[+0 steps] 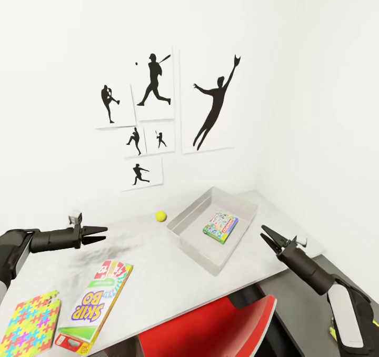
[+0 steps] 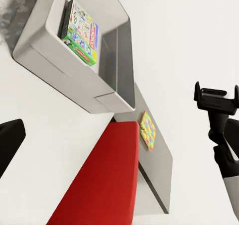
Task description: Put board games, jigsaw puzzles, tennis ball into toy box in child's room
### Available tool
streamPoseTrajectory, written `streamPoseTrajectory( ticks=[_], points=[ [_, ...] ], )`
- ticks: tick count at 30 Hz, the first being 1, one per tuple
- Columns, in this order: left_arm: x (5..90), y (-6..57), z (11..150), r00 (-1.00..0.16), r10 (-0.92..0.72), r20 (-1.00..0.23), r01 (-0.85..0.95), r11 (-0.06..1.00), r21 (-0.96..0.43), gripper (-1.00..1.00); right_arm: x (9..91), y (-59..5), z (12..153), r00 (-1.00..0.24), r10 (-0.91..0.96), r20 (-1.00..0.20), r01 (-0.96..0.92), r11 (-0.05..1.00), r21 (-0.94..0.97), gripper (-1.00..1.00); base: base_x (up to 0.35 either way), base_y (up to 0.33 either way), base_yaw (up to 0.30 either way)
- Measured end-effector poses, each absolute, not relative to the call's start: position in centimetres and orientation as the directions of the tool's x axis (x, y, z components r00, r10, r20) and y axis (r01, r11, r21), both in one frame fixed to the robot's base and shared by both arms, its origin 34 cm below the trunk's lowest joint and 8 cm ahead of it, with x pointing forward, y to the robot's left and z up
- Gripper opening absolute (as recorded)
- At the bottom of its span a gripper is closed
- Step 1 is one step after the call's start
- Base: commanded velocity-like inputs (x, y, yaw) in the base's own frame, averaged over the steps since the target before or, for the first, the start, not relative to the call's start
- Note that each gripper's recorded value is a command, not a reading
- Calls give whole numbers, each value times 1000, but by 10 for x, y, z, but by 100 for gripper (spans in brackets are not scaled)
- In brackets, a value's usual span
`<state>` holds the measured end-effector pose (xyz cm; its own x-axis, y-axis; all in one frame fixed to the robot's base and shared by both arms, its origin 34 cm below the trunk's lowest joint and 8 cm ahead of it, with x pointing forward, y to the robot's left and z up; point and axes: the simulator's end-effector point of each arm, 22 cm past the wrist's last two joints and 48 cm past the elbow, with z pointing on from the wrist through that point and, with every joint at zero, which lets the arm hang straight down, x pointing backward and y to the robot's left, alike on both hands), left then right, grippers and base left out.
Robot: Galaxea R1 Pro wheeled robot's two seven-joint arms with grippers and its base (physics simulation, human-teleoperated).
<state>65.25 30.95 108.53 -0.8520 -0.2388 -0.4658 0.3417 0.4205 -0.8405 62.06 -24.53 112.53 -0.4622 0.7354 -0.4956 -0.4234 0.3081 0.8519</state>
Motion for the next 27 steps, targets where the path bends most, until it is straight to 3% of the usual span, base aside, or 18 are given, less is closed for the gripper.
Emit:
streamPoseTrajectory(
  ticks=[27],
  points=[
    [651,307,1089,-849,-237,-472,349,418,-839,100,620,-251,1129,-451,734,-507,-428,320,845,100,0,0,0]
  ],
)
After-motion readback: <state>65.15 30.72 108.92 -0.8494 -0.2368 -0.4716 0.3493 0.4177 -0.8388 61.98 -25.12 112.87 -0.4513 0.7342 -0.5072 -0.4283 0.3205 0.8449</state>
